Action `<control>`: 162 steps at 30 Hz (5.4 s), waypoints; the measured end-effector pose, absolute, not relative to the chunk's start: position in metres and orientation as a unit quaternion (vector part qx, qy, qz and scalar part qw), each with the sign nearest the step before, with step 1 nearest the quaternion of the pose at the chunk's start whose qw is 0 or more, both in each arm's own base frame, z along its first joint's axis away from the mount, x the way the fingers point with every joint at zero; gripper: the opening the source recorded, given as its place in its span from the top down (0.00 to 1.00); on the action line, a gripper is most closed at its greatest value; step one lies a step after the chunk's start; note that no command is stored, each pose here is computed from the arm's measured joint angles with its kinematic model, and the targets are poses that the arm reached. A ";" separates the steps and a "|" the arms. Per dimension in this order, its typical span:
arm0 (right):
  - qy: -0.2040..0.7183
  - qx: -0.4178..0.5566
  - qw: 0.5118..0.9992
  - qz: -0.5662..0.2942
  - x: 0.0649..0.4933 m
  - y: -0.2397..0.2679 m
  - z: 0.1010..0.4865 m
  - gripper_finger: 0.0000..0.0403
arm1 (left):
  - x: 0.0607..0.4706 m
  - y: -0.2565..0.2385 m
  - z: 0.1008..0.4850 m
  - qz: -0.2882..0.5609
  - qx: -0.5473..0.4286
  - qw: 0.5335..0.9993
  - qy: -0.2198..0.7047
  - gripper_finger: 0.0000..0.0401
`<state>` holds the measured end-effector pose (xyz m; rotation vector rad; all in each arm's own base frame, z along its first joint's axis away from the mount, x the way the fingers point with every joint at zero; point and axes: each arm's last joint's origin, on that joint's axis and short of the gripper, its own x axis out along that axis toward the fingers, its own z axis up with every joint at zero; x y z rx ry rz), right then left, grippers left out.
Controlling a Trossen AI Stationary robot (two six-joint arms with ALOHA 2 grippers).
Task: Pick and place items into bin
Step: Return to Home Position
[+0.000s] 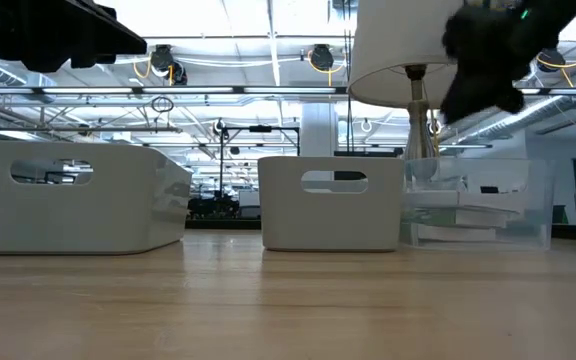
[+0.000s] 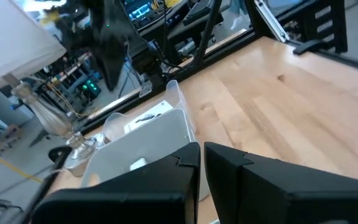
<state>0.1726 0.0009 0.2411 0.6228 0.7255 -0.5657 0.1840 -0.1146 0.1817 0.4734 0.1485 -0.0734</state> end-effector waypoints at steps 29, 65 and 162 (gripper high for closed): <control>0.082 -0.005 0.994 -0.067 0.127 0.028 0.240 1.00 | 0.147 -0.070 0.227 0.011 0.224 0.973 -0.054 1.00; 0.008 0.025 0.996 -0.081 0.095 0.013 0.171 1.00 | 0.096 -0.016 0.187 -0.007 0.161 0.984 -0.074 1.00; -0.049 0.037 0.995 -0.079 0.093 0.012 0.178 1.00 | 0.096 -0.016 0.180 -0.002 0.107 0.994 -0.040 0.95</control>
